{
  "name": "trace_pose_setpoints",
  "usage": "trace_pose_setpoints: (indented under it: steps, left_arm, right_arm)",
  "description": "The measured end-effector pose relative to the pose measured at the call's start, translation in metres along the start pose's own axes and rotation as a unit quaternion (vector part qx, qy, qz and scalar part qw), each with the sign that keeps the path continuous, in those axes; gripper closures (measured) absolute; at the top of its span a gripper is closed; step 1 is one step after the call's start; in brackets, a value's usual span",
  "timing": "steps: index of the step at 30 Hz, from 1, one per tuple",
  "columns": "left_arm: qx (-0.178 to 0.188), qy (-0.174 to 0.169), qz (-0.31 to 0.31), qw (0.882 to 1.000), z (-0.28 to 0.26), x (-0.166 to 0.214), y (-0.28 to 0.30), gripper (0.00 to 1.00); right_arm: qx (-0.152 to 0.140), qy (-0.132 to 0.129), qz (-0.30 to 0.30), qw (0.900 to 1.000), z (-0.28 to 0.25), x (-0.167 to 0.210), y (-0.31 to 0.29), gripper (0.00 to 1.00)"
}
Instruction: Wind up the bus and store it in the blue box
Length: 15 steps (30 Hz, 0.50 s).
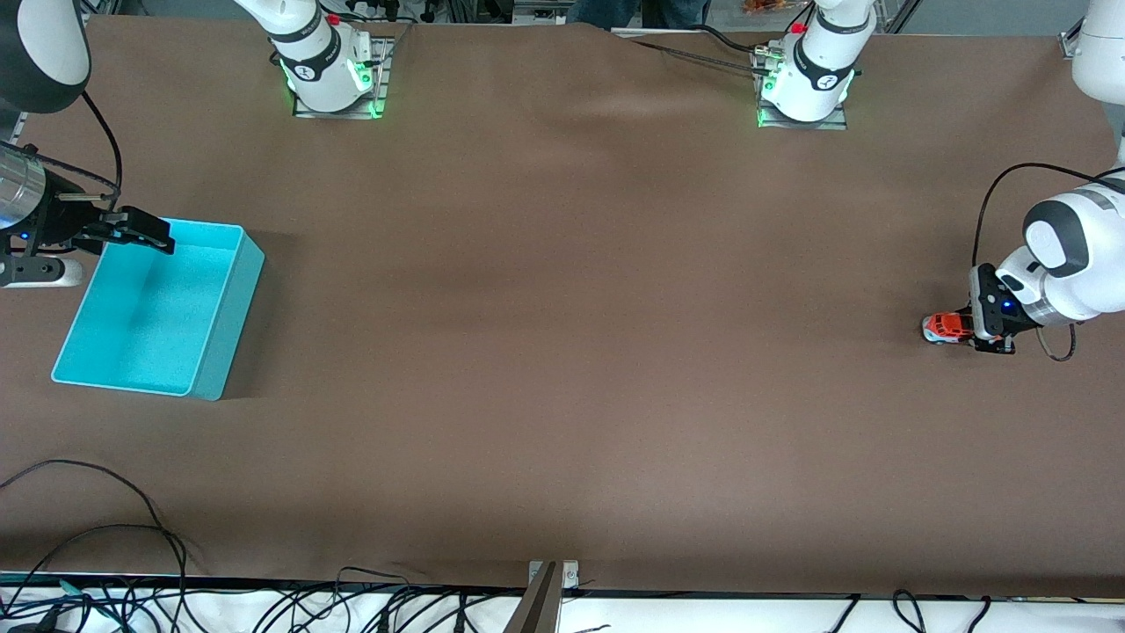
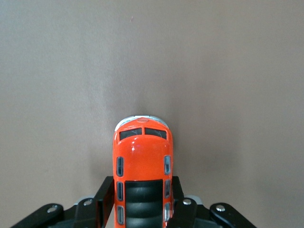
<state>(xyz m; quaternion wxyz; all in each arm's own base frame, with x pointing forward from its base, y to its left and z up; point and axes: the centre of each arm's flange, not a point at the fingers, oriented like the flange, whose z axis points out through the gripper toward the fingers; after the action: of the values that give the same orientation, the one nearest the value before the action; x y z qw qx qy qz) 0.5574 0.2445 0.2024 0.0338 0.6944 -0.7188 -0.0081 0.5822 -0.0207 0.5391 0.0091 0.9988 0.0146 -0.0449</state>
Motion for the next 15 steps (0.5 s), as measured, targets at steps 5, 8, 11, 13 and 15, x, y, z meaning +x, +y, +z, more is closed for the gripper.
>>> trace_pose_setpoints:
  steps: [5,8,11,13,15]
  left_arm:
    - [0.002,0.0,-0.003,1.0,0.0,-0.008,0.001,0.49]
    - [0.003,0.0,-0.006,1.0,0.0,-0.013,0.003,0.49]
    - [0.004,0.0,-0.01,1.0,0.0,-0.019,0.004,0.49]
    - [0.005,0.0,-0.012,1.0,-0.001,-0.022,0.004,0.49]
    - [0.005,-0.001,-0.013,1.0,-0.001,-0.025,0.005,0.49]
  right_arm:
    - [0.0,0.0,0.0,1.0,0.0,0.0,0.0,0.0]
    - [0.0,0.0,0.0,1.0,0.0,0.0,0.0,0.0]
    - [0.0,0.0,0.0,1.0,0.0,0.0,0.0,0.0]
    - [0.0,0.0,0.0,1.0,0.0,0.0,0.0,0.0]
    - [0.0,0.0,0.0,1.0,0.0,0.0,0.0,0.0]
